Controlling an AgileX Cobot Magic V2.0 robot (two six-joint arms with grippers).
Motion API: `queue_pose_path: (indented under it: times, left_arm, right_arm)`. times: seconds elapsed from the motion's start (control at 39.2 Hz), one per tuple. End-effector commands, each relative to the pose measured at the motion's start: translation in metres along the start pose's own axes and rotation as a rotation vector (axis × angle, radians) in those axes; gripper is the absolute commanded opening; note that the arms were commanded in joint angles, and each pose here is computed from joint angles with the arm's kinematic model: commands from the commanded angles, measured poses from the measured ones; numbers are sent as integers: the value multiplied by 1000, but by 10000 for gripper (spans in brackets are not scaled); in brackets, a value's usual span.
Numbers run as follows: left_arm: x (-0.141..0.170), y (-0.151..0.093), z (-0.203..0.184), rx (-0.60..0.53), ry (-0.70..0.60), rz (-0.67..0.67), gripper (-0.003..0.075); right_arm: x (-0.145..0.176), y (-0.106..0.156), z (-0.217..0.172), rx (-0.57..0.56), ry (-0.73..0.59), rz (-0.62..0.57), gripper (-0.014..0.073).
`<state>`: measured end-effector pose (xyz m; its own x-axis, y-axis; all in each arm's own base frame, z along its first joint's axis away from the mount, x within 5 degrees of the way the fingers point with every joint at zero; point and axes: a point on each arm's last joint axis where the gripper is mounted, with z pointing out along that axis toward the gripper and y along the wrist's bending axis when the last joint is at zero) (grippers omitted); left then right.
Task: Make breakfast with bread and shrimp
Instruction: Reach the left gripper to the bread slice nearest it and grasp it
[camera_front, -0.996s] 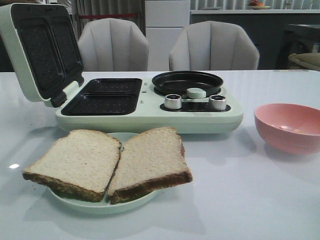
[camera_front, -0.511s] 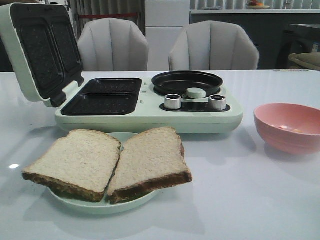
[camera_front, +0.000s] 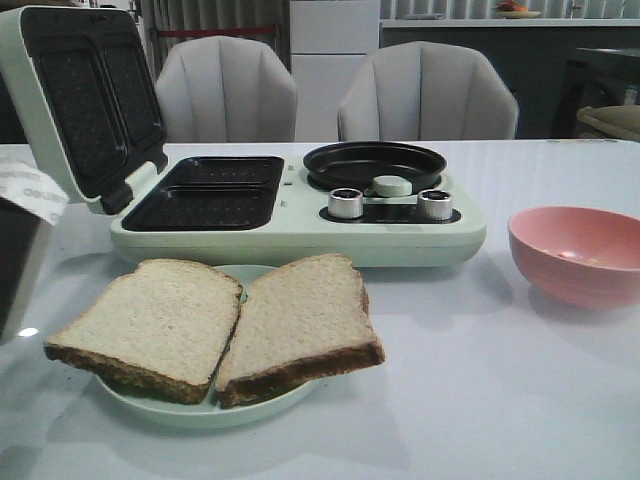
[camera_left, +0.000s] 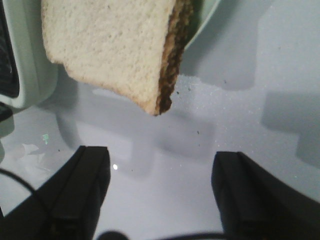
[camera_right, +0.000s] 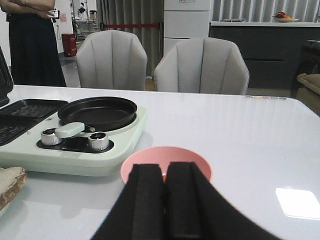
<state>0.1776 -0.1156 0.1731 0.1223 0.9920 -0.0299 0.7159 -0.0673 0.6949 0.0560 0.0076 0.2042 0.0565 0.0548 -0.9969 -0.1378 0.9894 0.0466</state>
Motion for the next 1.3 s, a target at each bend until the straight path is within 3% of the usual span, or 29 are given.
queue_pose_path:
  times: [0.0, 0.84, 1.28]
  left_arm:
    - [-11, 14, 3, -37, -23, 27, 492]
    - [-31, 27, 45, -14, -17, 214, 485]
    - [-29, 29, 47, -19, -5, 210, 146]
  right_arm:
    - [-14, 0, -3, 0, -119, -5, 132]
    - [-14, 0, -3, 0, -119, -5, 132]
    - [-14, 0, -3, 0, -119, -5, 132]
